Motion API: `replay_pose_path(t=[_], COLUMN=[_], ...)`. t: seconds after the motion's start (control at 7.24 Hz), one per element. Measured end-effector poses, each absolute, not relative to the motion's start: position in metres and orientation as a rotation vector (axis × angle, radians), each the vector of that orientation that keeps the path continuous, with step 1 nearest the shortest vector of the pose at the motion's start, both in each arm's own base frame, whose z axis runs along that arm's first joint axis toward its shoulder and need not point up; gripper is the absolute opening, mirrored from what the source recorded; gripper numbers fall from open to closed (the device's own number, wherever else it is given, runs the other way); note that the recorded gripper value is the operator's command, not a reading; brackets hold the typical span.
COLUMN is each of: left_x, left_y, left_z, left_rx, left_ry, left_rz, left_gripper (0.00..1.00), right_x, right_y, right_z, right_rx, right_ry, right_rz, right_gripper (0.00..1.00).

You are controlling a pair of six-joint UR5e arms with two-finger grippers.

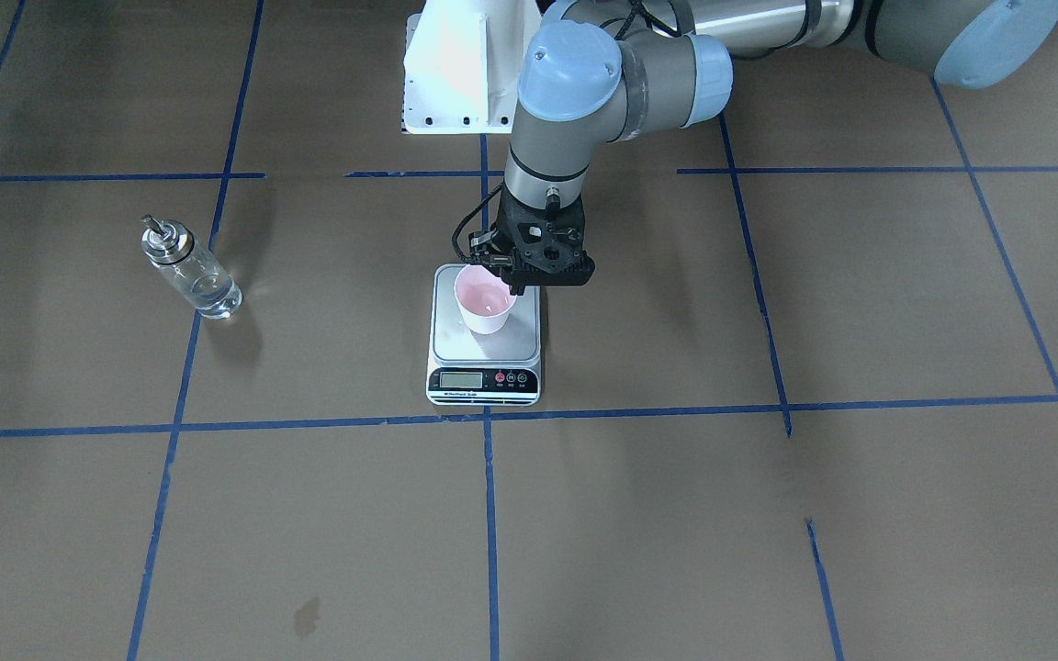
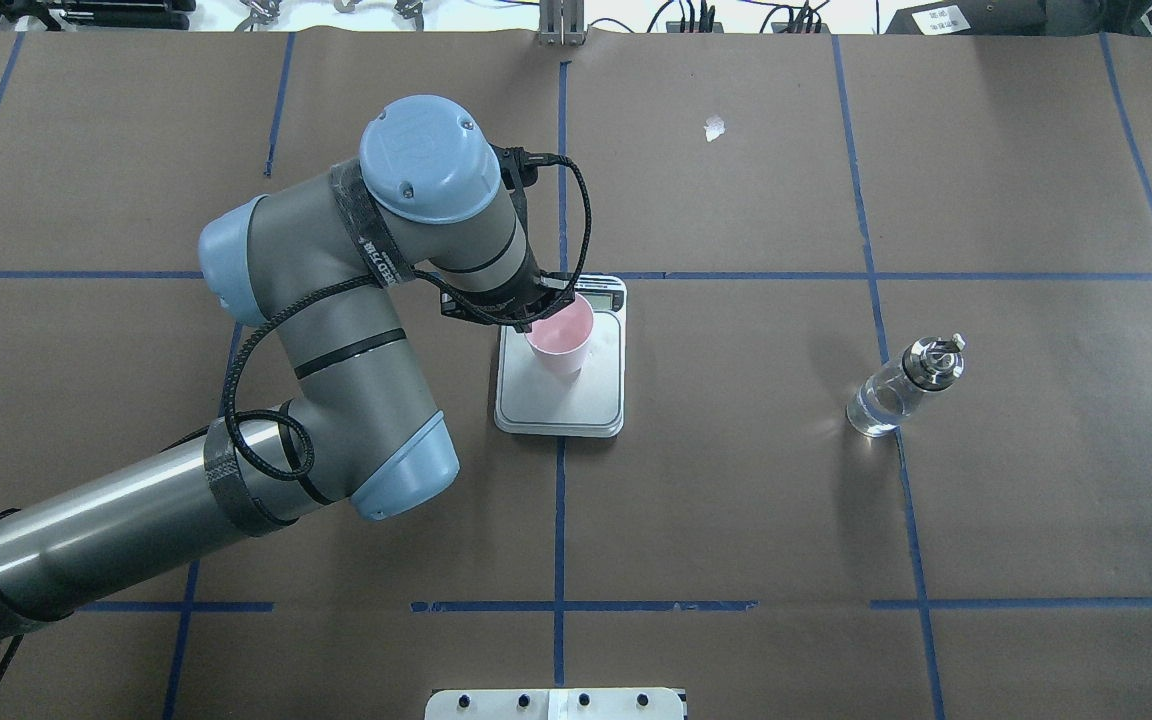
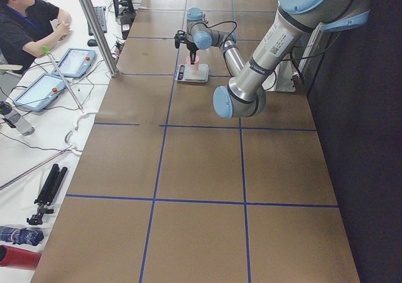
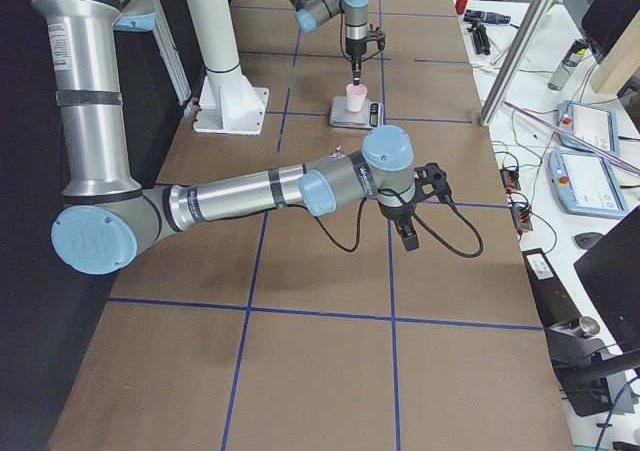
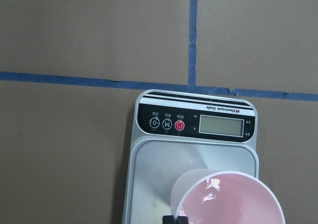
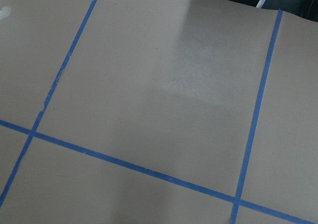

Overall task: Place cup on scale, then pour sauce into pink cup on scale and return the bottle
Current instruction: 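Open the left gripper and withdraw it from the cup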

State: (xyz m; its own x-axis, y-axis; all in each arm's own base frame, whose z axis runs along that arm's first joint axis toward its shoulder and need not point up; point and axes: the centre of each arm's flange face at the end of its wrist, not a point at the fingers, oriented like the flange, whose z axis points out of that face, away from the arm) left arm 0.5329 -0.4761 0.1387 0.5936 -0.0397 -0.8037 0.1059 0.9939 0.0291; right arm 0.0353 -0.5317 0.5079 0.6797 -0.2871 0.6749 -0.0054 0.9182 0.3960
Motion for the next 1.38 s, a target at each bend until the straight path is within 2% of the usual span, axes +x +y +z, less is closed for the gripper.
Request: replay_pose_path(t=[0.14,0.28,0.41,0.55,0.97,1.38], left_x=[0.535,0.537,0.538,0.538,0.506,0.357], left_y=[-0.474,-0.472,-0.47,-0.47,-0.452,-0.438], left_z=[0.139,0.14,0.14,0.14,0.14,0.151], left_rx=[0.075,0.073,0.073,0.075,0.123,0.279], left_ry=[0.931,0.931,0.931,0.932,0.957,0.856], left_rz=[-0.081,-0.077,-0.074,-0.072,-0.006,0.152], left_gripper=[0.2,0.29,0.51,1.0,1.0,1.0], right_x=[0.035,0.035,0.035,0.035,0.035,0.022], right_y=[-0.532,-0.532,-0.532,-0.532,-0.531,-0.52], right_z=[0.508,0.508,0.508,0.508,0.504,0.454], right_rx=[0.386,0.386,0.386,0.386,0.392,0.393], right_ry=[-0.813,-0.813,-0.813,-0.813,-0.813,-0.872], right_rz=[-0.162,-0.162,-0.162,-0.163,-0.164,-0.055], right_gripper=[1.0,1.0,1.0,1.0,1.0,1.0])
